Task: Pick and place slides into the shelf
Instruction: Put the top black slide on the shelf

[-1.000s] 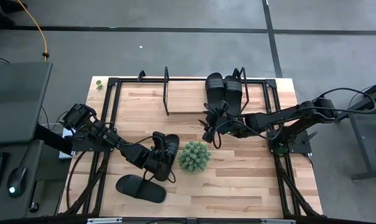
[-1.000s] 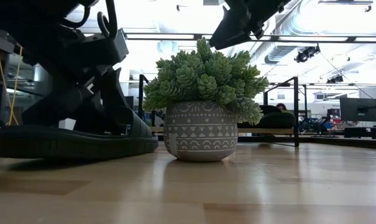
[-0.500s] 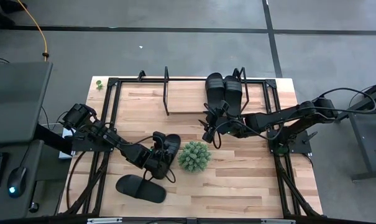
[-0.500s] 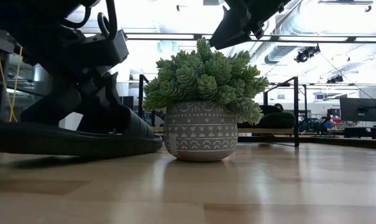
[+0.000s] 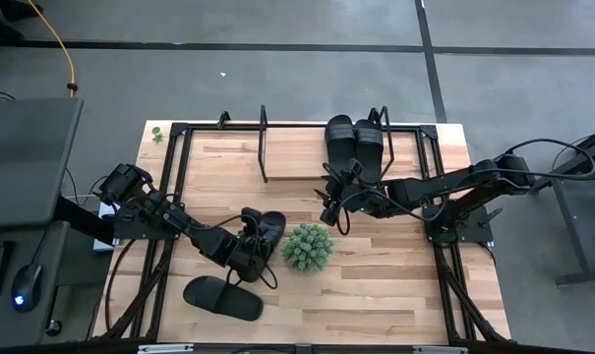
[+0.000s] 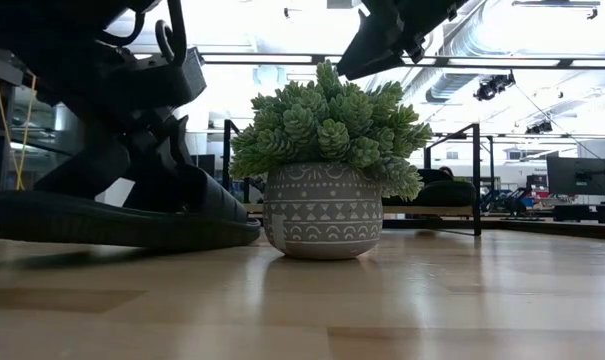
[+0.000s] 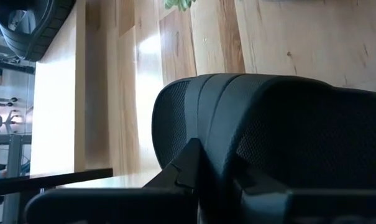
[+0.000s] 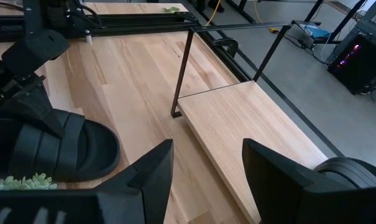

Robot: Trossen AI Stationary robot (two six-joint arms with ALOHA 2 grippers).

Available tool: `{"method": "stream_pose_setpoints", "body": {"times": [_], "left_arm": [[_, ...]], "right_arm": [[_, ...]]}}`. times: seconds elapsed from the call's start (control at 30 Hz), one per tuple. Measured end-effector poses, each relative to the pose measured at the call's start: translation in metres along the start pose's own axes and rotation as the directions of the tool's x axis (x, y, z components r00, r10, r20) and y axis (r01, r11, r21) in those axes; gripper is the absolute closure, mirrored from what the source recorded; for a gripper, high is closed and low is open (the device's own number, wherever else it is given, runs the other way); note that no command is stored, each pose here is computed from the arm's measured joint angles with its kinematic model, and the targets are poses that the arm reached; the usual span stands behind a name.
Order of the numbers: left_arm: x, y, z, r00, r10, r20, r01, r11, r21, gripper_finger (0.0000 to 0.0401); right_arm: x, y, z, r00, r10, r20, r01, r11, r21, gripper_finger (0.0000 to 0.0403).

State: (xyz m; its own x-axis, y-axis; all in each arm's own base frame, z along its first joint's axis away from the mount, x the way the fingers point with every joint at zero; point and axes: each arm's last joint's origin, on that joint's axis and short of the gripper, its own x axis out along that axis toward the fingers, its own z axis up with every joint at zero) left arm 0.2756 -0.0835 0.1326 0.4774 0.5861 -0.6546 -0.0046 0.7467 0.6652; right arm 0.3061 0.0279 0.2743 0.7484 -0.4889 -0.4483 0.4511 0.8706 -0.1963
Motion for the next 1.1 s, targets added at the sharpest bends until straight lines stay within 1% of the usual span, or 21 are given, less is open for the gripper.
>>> {"method": "stream_pose_setpoints", "body": {"times": [0.17, 0.33, 0.53, 0.7, 0.83, 0.93, 1.0, 1.1], "left_arm": [[0.000, 0.000, -0.002, 1.000, 0.015, -0.016, -0.015, 1.000, 0.018, 0.0396], [-0.002, 0.004, -0.003, 0.997, 0.057, -0.049, -0.055, 0.997, 0.050, 0.0380], [-0.011, 0.013, 0.011, 0.994, 0.092, -0.067, -0.090, 0.995, 0.031, 0.0375], [-0.019, 0.022, 0.026, 0.994, 0.095, -0.060, -0.094, 0.995, 0.022, 0.0374], [-0.025, 0.028, 0.031, 0.989, 0.129, -0.079, -0.126, 0.991, 0.037, 0.0374], [-0.028, 0.032, 0.031, 0.981, 0.166, -0.098, -0.162, 0.986, 0.043, 0.0374], [-0.029, 0.034, 0.029, 0.976, 0.184, -0.113, -0.178, 0.982, 0.066, 0.0374], [-0.030, 0.035, 0.028, 0.968, 0.225, -0.114, -0.216, 0.973, 0.087, 0.0374]], "right_arm": [[0.000, 0.000, 0.000, 1.000, 0.000, -0.001, 0.000, 1.000, 0.000, 0.0219], [0.000, 0.000, -0.001, 1.000, -0.001, -0.008, 0.001, 1.000, -0.006, 0.0219], [0.000, 0.000, -0.002, 1.000, -0.003, -0.021, 0.003, 1.000, -0.013, 0.0219], [0.000, -0.001, -0.006, 0.999, -0.009, -0.053, 0.009, 1.000, -0.012, 0.0219], [0.000, -0.001, -0.008, 0.997, -0.011, -0.070, 0.011, 1.000, -0.006, 0.0219], [0.000, -0.001, -0.008, 0.997, -0.011, -0.070, 0.011, 1.000, -0.007, 0.0219], [0.000, -0.001, -0.008, 0.997, -0.010, -0.070, 0.010, 1.000, -0.008, 0.0219], [0.000, -0.002, -0.008, 0.997, -0.011, -0.070, 0.008, 0.999, -0.039, 0.0219]]}}
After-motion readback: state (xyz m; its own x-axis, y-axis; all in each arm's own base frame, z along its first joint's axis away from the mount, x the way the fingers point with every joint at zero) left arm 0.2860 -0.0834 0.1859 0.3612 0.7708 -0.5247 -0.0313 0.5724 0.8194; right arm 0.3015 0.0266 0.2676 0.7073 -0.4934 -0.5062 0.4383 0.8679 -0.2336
